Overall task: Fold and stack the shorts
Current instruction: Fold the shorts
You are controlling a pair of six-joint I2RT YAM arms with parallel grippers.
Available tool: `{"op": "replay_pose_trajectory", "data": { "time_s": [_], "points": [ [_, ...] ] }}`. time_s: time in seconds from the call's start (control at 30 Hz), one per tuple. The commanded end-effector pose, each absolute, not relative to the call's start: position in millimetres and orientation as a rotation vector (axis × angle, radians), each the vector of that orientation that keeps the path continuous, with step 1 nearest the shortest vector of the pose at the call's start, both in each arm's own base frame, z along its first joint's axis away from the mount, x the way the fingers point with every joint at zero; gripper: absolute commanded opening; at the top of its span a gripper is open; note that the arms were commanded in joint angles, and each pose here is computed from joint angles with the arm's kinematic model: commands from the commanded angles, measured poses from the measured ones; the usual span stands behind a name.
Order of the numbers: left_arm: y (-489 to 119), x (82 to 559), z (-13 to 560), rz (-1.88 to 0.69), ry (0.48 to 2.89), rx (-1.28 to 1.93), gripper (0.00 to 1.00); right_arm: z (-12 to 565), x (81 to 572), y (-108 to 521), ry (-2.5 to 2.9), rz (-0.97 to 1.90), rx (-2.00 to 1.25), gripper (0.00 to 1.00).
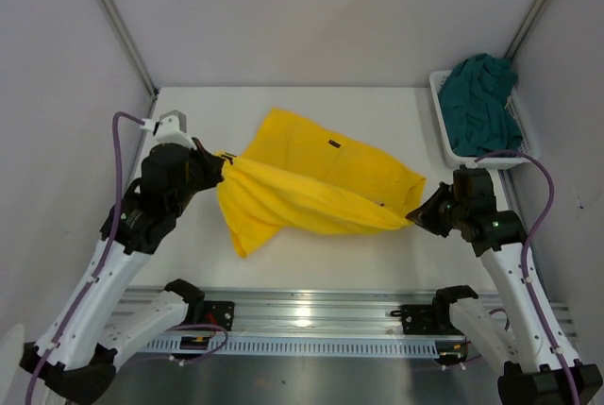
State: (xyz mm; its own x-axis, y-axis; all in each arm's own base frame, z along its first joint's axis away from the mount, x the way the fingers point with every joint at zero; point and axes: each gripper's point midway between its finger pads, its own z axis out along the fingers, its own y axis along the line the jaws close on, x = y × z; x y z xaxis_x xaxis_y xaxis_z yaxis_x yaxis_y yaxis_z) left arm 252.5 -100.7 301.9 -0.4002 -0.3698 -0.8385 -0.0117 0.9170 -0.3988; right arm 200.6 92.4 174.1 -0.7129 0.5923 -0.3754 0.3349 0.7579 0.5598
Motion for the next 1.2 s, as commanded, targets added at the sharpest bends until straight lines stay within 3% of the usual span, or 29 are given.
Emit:
{"op": "replay_pose_trajectory", "data": {
  "time_s": [0.0, 0.37, 0.8, 1.17],
  "points": [
    [-100.5, 284.8, 319.3, -0.43, 1.895, -0.25, 0.0, 178.6, 204.0, 86.5, 2.399, 0.578, 0.809, 0.0],
    [-96.4, 359.5, 306.5, -0.429, 1.917, -0.243, 0.0, 151.9, 196.9, 75.7, 2.406, 0.486, 1.01, 0.0],
    [-118.9, 420.0, 362.3, -0.513, 1.796, -0.165, 0.0, 170.0, 248.0, 74.3, 2.356, 0.502, 1.113, 0.0],
    [-144.4, 492.1, 333.0, -0.565, 1.841, -0.156, 0.0, 164.3, 312.1, 36.8, 2.258, 0.515, 1.257, 0.0]
  ]
}}
